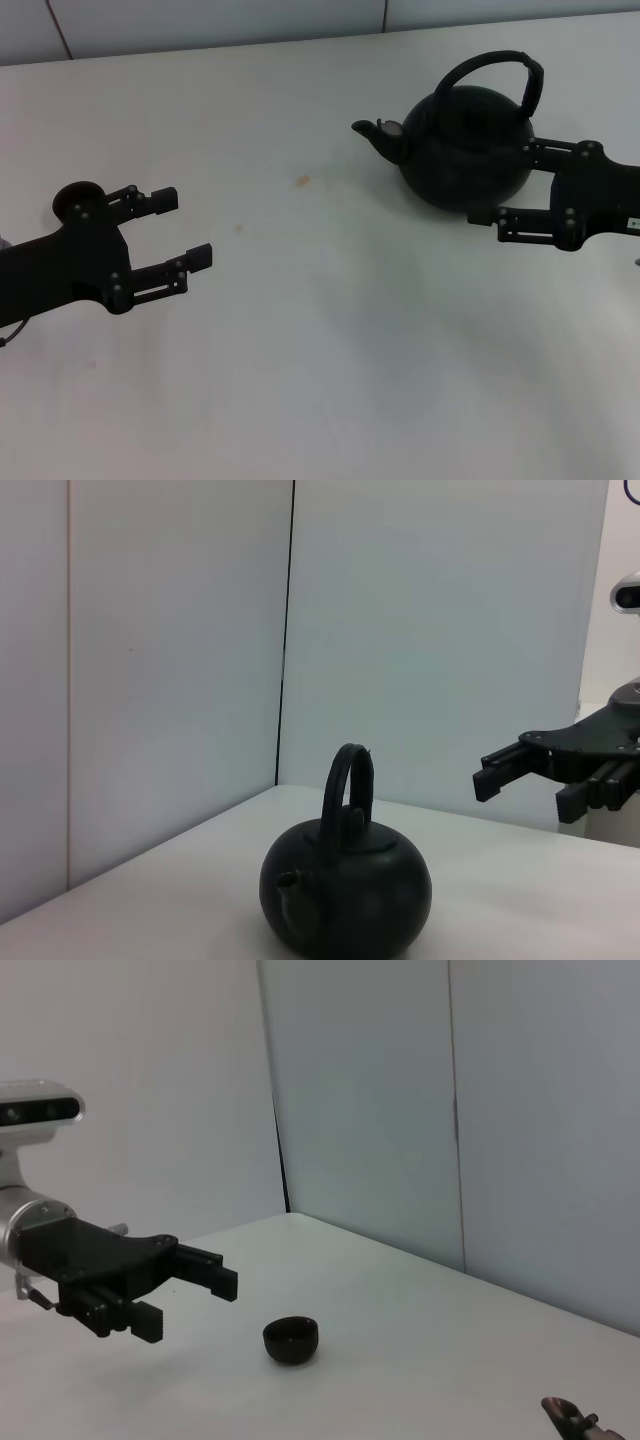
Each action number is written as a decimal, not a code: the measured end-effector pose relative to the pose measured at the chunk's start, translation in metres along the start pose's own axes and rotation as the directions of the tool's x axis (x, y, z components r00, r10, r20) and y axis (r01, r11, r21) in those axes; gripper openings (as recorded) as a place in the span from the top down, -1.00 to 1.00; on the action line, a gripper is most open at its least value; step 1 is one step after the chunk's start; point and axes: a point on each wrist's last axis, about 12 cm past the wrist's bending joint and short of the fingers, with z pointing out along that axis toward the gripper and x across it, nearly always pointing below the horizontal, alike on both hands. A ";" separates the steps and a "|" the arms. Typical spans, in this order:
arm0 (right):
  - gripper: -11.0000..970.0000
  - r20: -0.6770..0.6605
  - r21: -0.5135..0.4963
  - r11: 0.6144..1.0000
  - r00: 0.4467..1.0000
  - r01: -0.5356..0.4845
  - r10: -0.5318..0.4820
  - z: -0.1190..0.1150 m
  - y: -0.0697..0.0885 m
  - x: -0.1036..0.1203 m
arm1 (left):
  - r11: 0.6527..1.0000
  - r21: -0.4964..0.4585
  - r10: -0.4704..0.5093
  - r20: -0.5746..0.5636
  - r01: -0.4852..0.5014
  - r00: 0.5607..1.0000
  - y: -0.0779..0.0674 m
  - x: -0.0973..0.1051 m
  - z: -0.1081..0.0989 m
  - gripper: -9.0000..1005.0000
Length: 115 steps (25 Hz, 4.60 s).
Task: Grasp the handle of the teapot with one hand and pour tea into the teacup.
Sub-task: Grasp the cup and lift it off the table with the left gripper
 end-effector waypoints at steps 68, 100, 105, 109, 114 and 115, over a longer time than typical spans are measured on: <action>-0.56 0.005 -0.013 1.000 1.000 0.021 -0.020 0.015 -0.009 -0.010 | 0.832 -0.554 -0.095 -0.174 -0.018 0.980 0.035 0.064 -0.018 -0.56; -0.56 0.002 -0.008 1.000 1.000 0.027 -0.027 0.013 -0.009 -0.010 | 0.829 -0.558 -0.103 -0.228 -0.043 0.968 0.047 0.060 0.002 -0.50; -0.56 0.003 -0.003 1.000 1.000 0.025 -0.025 0.012 -0.010 -0.010 | 0.836 -0.547 -0.103 -0.239 -0.046 0.966 0.046 0.062 0.007 -0.49; -0.56 0.003 -0.001 1.000 1.000 0.024 -0.024 0.011 -0.010 -0.010 | 0.842 -0.536 -0.096 -0.248 -0.054 0.964 0.047 0.061 0.009 -0.48; -0.56 0.001 -0.002 1.000 1.000 0.023 -0.023 0.011 -0.009 -0.009 | 0.841 -0.538 -0.096 -0.250 -0.056 0.964 0.047 0.061 0.009 -0.42; -0.56 0.001 -0.001 1.000 1.000 0.023 -0.023 0.011 -0.009 -0.009 | 0.841 -0.538 -0.096 -0.250 -0.056 0.964 0.047 0.061 0.009 -0.41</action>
